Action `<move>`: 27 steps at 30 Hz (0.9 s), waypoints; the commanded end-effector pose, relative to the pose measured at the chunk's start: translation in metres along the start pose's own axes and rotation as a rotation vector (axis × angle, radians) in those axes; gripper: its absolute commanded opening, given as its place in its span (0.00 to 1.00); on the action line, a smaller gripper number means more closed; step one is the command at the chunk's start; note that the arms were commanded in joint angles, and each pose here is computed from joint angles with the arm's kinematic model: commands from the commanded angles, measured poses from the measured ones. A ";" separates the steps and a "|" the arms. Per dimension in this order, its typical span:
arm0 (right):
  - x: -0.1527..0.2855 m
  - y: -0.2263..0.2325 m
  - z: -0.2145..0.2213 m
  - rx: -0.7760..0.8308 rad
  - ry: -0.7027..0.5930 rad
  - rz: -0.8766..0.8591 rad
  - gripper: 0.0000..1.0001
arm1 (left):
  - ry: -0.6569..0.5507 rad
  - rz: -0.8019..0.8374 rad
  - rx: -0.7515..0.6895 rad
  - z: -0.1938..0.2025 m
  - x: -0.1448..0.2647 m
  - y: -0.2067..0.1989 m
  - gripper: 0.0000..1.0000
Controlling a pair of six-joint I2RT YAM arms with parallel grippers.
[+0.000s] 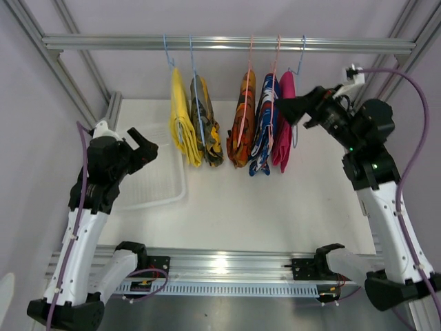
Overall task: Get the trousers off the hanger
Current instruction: Move the bin to the center of the board.
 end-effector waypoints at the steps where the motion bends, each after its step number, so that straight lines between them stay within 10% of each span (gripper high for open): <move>1: -0.027 0.041 -0.018 0.015 -0.019 -0.249 0.99 | -0.035 0.075 -0.028 0.004 0.009 0.001 0.99; 13: -0.146 0.133 0.016 0.047 0.183 -0.651 0.99 | -0.163 0.165 -0.073 0.028 0.015 0.028 0.99; 27: -0.222 0.147 0.114 0.028 0.387 -0.655 0.99 | -0.178 0.161 -0.084 0.029 0.020 0.032 0.99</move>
Point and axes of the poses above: each gripper's point midway between its finger pads, its own x axis back along the fingers, its own y axis along the line the jaws close on, z = x × y, the point moved 8 cm from there along x, back along the fingers, and after that the axes turned 7 degrees about x, right-handed, at the moved point
